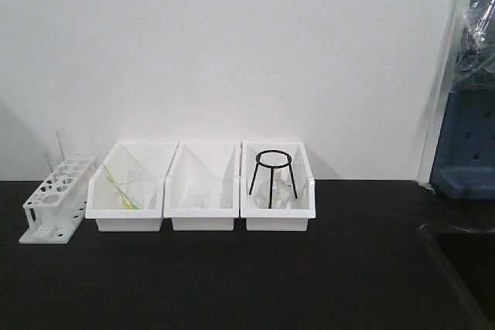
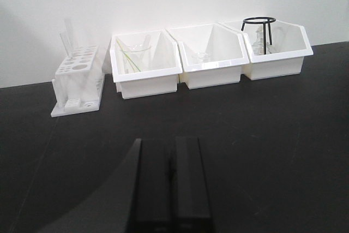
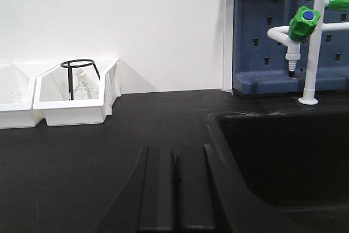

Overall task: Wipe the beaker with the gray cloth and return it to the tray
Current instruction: 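Drive the base away from the white bins past the sink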

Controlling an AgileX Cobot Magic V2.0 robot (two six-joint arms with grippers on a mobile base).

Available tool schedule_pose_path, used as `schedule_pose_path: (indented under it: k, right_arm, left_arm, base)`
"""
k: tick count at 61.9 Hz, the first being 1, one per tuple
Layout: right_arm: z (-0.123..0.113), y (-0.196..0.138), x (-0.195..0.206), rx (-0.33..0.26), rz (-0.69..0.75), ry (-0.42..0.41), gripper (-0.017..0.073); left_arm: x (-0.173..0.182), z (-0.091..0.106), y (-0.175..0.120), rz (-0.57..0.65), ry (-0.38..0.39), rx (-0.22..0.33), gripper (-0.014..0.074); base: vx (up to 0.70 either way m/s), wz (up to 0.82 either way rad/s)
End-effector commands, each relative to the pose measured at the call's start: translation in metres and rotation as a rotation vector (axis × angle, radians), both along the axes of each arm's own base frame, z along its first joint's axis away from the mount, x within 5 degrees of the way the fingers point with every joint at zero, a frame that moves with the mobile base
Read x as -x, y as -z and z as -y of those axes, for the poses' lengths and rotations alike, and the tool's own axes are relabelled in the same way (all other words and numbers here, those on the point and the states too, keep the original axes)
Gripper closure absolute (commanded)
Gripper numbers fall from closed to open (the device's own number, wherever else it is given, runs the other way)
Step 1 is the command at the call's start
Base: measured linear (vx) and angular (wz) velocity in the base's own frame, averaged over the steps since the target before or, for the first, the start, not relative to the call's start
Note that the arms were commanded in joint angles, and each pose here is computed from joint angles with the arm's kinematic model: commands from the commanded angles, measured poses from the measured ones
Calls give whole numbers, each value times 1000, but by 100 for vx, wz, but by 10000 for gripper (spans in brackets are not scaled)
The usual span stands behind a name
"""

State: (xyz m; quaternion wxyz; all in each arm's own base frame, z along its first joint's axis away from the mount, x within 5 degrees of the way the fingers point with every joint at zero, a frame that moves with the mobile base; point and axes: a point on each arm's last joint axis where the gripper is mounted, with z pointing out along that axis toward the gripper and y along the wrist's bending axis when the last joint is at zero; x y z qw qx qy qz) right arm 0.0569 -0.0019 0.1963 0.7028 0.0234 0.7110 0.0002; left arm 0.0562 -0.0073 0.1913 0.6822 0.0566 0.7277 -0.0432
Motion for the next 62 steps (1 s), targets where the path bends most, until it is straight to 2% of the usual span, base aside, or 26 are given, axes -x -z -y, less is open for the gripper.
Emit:
schedule_pose_path:
  k: [1, 43, 62]
  right_arm:
    - [0, -3, 0, 3, 70, 6, 564]
    - [0, -3, 0, 3, 70, 6, 564]
    - [0, -3, 0, 3, 70, 6, 564]
  left_arm:
    - [1, 1, -10, 86, 12, 22, 599]
    - [1, 1, -8, 67, 9, 16, 599]
    - [1, 1, -8, 67, 9, 16, 599]
  base:
    - [0, 0]
    - [-1, 1]
    - [-18, 12]
